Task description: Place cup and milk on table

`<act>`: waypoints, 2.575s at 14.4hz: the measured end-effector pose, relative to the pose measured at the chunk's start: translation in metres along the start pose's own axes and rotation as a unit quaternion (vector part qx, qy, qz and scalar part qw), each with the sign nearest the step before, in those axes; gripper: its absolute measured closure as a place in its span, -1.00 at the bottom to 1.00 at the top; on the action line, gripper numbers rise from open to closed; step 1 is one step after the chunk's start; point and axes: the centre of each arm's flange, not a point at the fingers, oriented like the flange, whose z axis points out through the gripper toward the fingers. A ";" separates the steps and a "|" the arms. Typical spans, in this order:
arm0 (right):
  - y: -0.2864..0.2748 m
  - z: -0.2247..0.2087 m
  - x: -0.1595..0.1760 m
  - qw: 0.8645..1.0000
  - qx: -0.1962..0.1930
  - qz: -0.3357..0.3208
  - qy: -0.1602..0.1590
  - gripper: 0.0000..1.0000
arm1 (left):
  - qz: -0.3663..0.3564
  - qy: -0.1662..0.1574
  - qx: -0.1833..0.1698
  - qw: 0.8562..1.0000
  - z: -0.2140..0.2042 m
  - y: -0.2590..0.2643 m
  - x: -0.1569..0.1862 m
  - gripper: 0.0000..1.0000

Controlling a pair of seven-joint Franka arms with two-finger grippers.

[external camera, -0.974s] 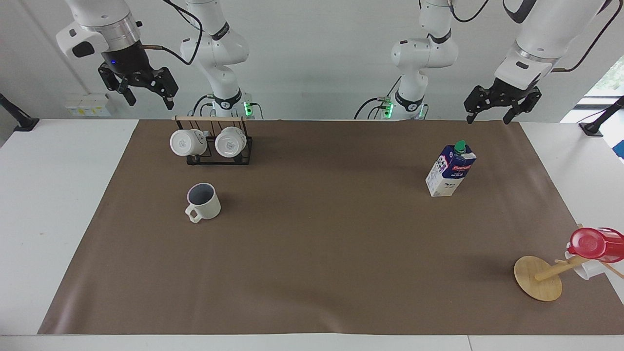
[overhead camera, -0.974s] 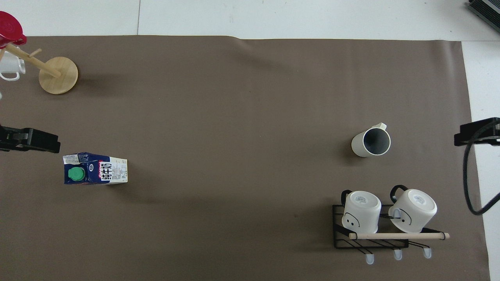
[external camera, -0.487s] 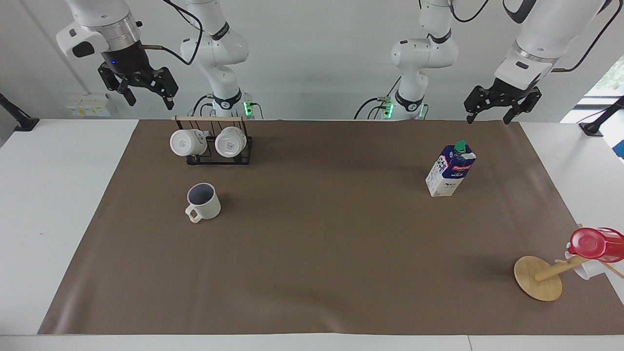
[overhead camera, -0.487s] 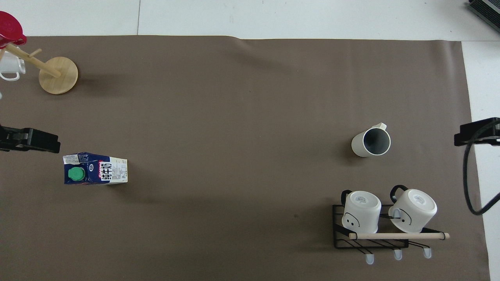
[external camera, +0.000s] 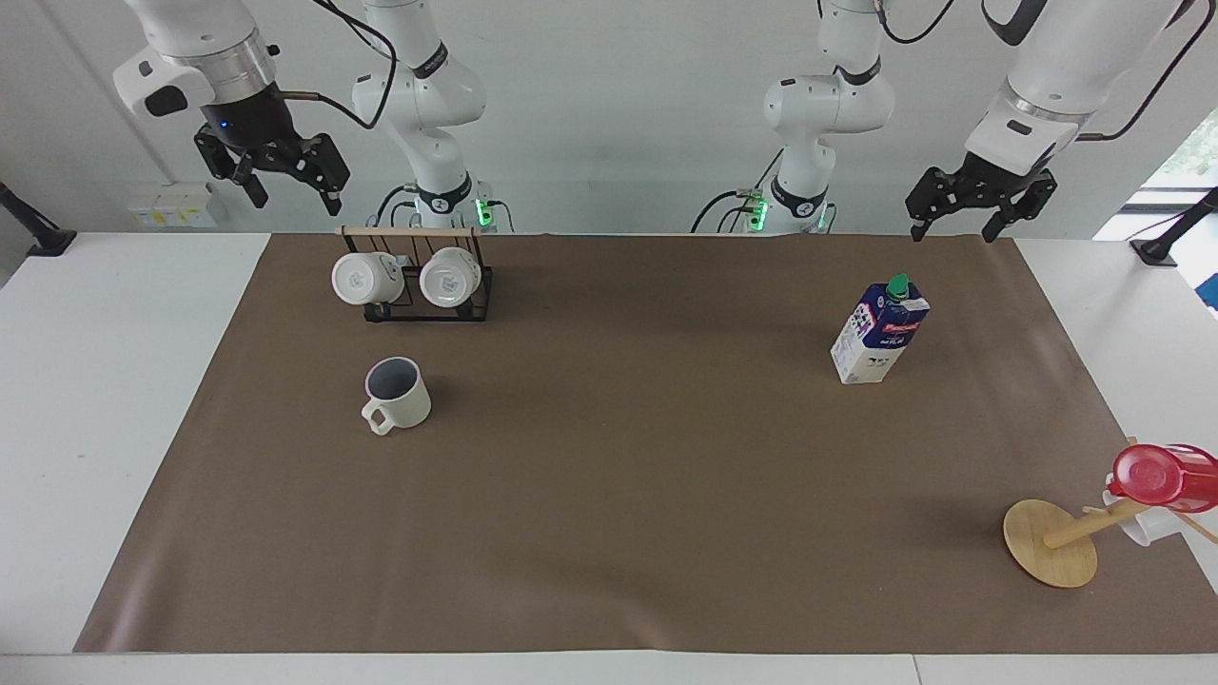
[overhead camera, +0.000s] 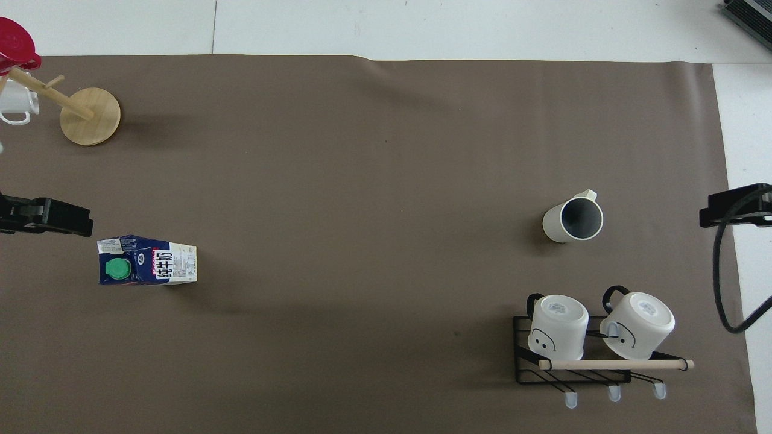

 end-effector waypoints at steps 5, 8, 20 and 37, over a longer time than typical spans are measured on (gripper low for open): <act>-0.016 0.034 0.015 1.000 0.003 -0.013 0.021 -1.00 | 0.000 0.000 0.000 1.000 0.000 0.000 0.000 -1.00; -0.053 0.071 0.023 0.998 0.004 -0.045 0.033 -1.00 | 0.000 0.000 0.000 1.000 0.000 0.000 0.000 -1.00; -0.095 0.273 0.058 0.997 -0.009 -0.081 0.015 -1.00 | 0.000 0.000 0.000 1.000 0.000 0.000 0.000 -1.00; -0.085 0.335 0.053 0.997 -0.012 -0.073 0.000 0.49 | 0.000 0.000 0.000 1.000 0.000 0.000 0.000 -1.00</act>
